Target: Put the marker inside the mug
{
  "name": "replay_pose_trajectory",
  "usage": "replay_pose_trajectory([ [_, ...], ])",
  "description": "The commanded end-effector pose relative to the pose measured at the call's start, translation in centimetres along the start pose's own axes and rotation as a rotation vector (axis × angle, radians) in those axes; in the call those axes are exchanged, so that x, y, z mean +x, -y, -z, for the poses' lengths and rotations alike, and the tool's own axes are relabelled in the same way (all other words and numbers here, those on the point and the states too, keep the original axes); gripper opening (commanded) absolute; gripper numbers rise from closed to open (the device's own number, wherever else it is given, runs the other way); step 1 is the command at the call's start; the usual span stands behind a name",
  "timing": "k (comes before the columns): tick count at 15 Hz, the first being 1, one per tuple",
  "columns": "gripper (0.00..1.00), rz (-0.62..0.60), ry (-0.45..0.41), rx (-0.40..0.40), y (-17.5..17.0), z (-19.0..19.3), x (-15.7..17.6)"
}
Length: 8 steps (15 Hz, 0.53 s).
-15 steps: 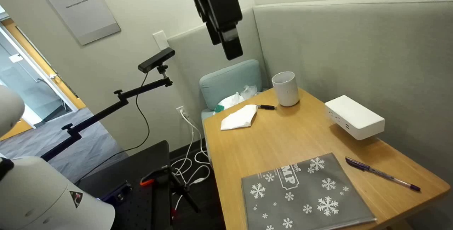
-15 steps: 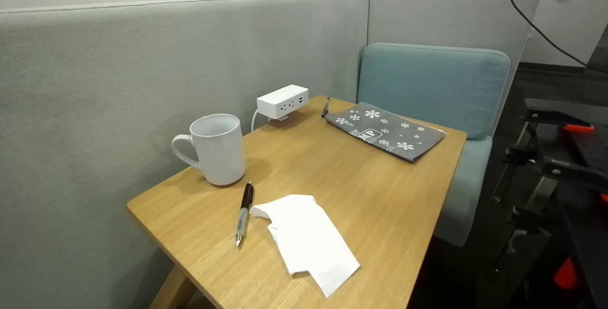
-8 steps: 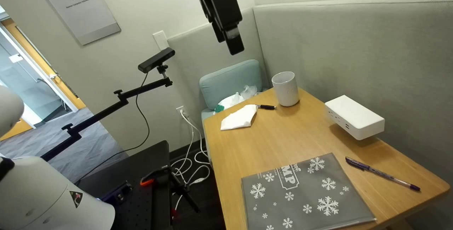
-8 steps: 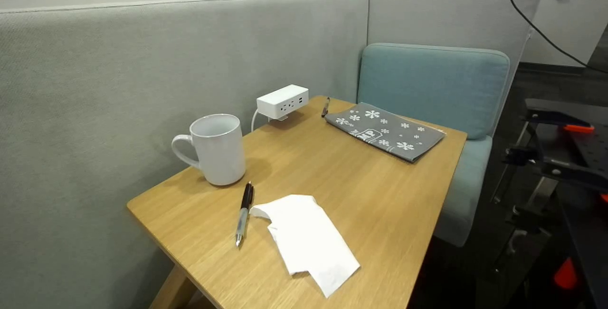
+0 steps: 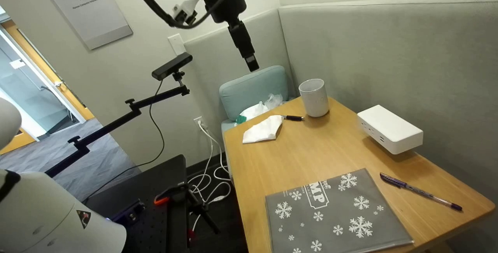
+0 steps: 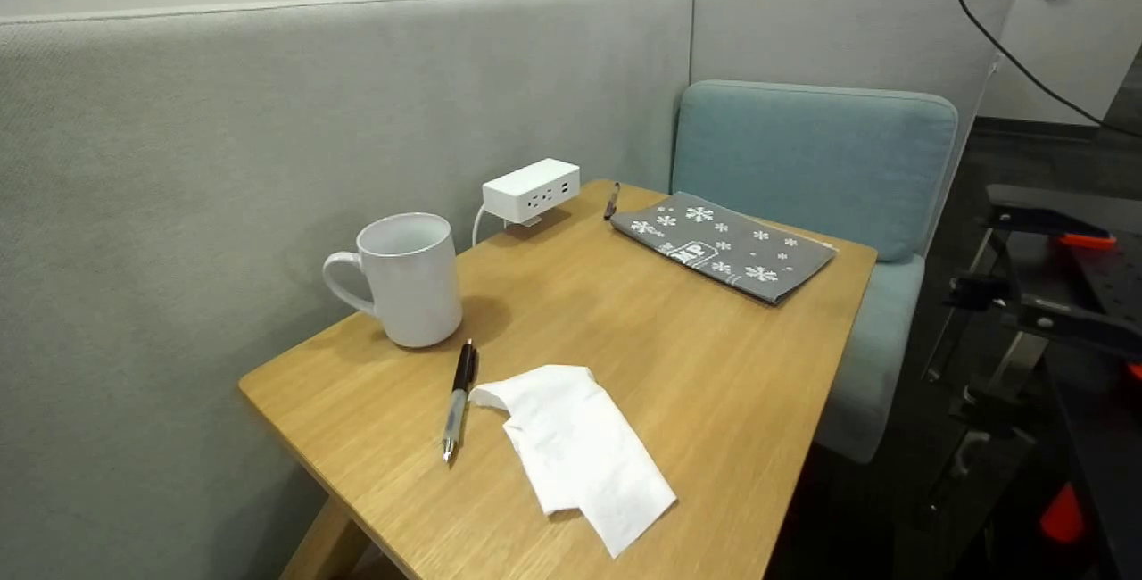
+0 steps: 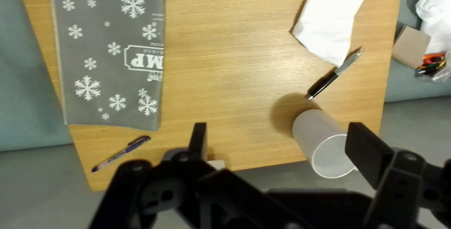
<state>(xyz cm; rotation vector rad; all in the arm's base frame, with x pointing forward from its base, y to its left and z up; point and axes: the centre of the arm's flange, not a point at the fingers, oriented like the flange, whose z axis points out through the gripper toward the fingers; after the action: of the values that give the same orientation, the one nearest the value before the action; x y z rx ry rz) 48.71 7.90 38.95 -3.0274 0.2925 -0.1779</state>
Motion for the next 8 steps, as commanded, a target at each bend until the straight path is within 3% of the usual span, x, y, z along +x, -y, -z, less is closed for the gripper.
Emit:
replay_pose_trajectory([
  [1,1.0,-0.097,0.002,0.048,4.5,-3.6,0.2],
  [3,1.0,-0.12,0.035,0.041,5.8,-4.7,-0.4],
  [4,1.0,-0.081,0.026,0.032,4.5,-4.0,-1.0],
  [8,1.0,-0.082,0.039,0.028,4.6,-4.7,-1.1],
])
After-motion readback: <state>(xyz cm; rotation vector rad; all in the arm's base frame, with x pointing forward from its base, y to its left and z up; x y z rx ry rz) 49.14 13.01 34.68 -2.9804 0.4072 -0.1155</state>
